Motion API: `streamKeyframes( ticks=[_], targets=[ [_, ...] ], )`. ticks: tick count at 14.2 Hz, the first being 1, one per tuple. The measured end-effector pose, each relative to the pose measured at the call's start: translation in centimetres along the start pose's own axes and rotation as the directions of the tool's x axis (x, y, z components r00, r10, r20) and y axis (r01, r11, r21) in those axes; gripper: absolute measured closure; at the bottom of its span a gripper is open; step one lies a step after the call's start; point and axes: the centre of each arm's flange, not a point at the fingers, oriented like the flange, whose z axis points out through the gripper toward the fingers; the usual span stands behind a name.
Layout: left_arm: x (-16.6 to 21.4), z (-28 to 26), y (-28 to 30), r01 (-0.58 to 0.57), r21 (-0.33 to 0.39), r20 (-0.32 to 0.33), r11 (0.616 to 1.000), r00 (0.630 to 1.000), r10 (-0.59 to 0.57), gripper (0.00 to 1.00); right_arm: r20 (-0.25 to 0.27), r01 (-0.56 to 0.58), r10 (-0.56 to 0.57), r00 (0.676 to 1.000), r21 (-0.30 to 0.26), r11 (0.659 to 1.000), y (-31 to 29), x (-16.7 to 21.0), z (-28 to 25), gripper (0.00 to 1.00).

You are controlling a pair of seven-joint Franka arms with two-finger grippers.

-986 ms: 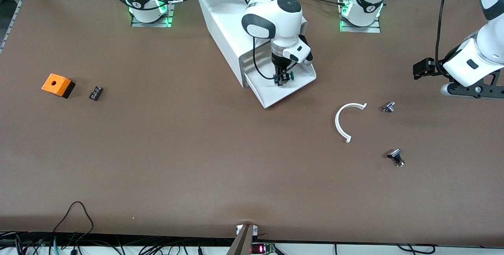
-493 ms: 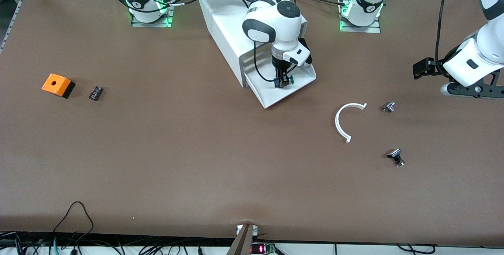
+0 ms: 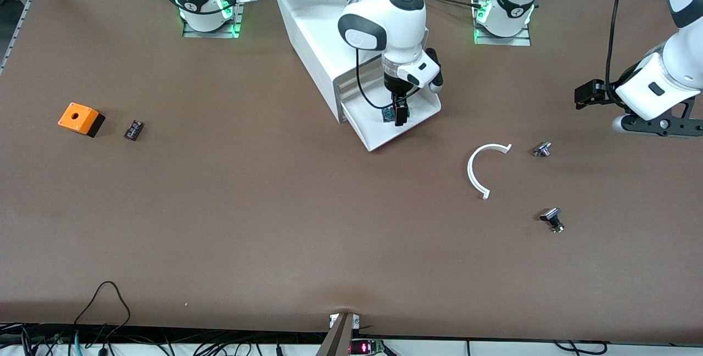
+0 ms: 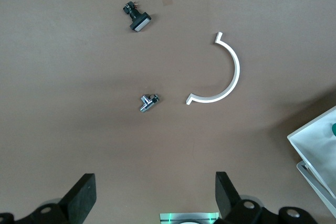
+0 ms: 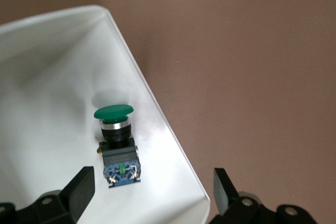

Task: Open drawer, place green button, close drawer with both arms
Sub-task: 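Open the right gripper and lift it out of the drawer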

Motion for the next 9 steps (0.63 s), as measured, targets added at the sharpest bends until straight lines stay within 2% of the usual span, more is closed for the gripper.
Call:
streamKeyframes(
  ticks=[2,5,7,9],
  targets=[
    [0.7,1.2,0.9,-0.016,0.001,0.029,1.0,0.999,0.016,0.0,-0.03,-0.083,0.084,0.996,0.022,0.996,1.8,-0.5,-4.2,0.0],
    [2.3,3.4,1.1,-0.021,-0.002,0.067,1.0,0.998,0.022,0.0,-0.054,-0.256,0.255,0.965,-0.014,0.967,5.6,-3.4,-10.7,0.0],
    [2.5,3.5,1.1,-0.022,-0.003,0.071,1.0,0.997,0.022,0.0,-0.049,-0.383,0.38,0.924,-0.045,0.923,7.7,-5.8,-14.1,0.0],
    [2.4,3.5,1.5,-0.002,-0.036,0.08,0.999,0.997,0.005,0.0,-0.04,-0.504,0.502,0.864,-0.085,0.86,10.1,-8.5,-15.7,0.0]
  ],
)
